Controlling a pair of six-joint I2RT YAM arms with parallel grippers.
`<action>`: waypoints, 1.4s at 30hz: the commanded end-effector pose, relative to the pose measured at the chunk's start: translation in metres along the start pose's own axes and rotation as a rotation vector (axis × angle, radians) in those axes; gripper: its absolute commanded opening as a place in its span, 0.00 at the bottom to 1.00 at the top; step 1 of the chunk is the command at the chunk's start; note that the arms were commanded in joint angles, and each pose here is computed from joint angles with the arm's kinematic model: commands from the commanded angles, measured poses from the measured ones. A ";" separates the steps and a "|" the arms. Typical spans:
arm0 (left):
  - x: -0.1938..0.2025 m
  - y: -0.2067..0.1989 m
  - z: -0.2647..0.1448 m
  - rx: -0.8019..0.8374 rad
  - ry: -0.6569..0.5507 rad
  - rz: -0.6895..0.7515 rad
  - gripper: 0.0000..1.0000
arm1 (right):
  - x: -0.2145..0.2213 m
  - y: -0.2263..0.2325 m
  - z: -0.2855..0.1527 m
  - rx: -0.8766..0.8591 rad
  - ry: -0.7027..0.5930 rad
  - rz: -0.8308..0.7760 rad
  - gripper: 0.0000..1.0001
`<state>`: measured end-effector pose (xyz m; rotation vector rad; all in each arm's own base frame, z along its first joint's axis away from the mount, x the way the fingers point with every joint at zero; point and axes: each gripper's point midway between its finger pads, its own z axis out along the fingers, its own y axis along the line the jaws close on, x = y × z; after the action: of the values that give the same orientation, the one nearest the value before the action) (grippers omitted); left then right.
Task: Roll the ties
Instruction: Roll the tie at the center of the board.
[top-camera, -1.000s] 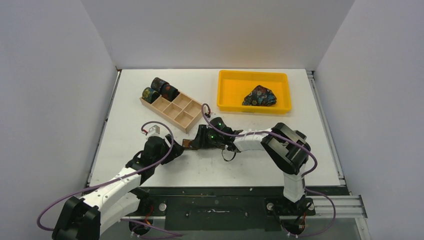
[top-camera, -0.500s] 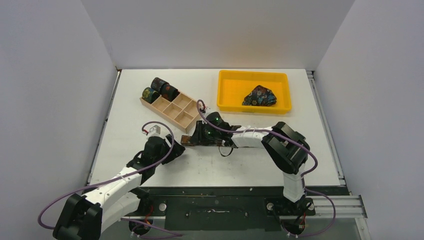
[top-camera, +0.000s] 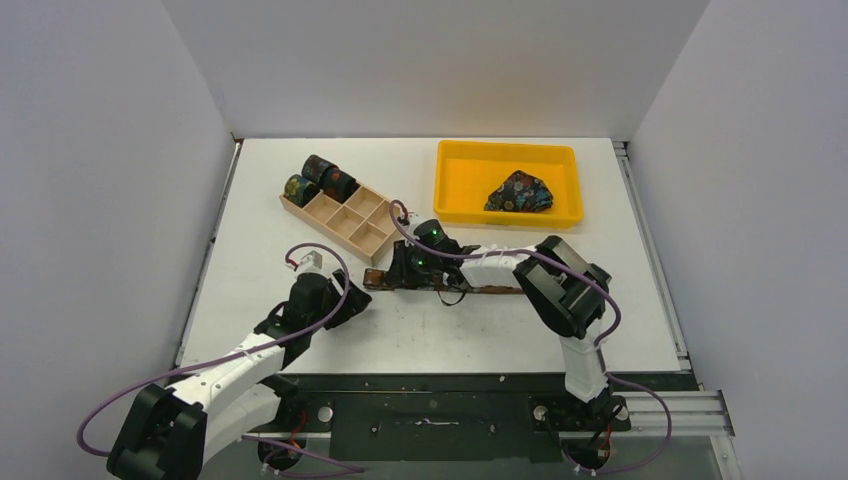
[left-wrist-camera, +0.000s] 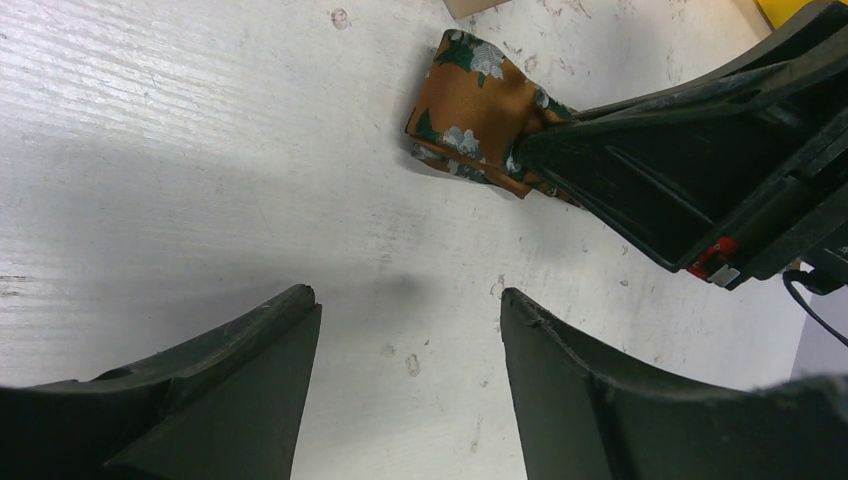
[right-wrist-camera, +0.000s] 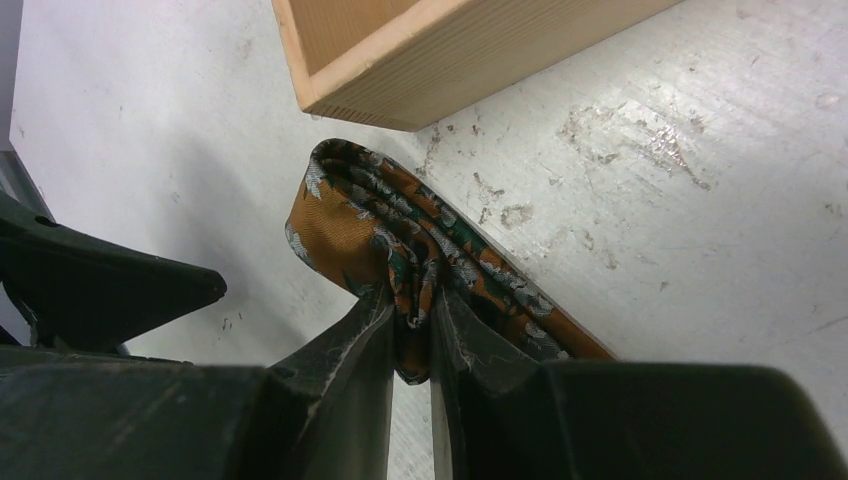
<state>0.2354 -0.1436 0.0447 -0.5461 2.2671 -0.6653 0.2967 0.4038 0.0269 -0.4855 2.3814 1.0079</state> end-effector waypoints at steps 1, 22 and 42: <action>-0.009 -0.011 0.001 0.047 -0.032 -0.010 0.64 | -0.009 -0.005 0.005 -0.001 -0.020 -0.040 0.16; -0.013 -0.015 0.000 0.041 -0.034 -0.012 0.64 | -0.050 0.014 -0.040 0.042 -0.162 -0.061 0.55; -0.050 -0.017 -0.021 0.002 -0.183 -0.070 0.73 | -0.083 0.017 -0.130 0.229 -0.452 -0.154 0.61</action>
<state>0.2398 -0.1269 0.0652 -0.6047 2.1801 -0.6168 0.3034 0.3430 0.1327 -0.4080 2.1105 0.7492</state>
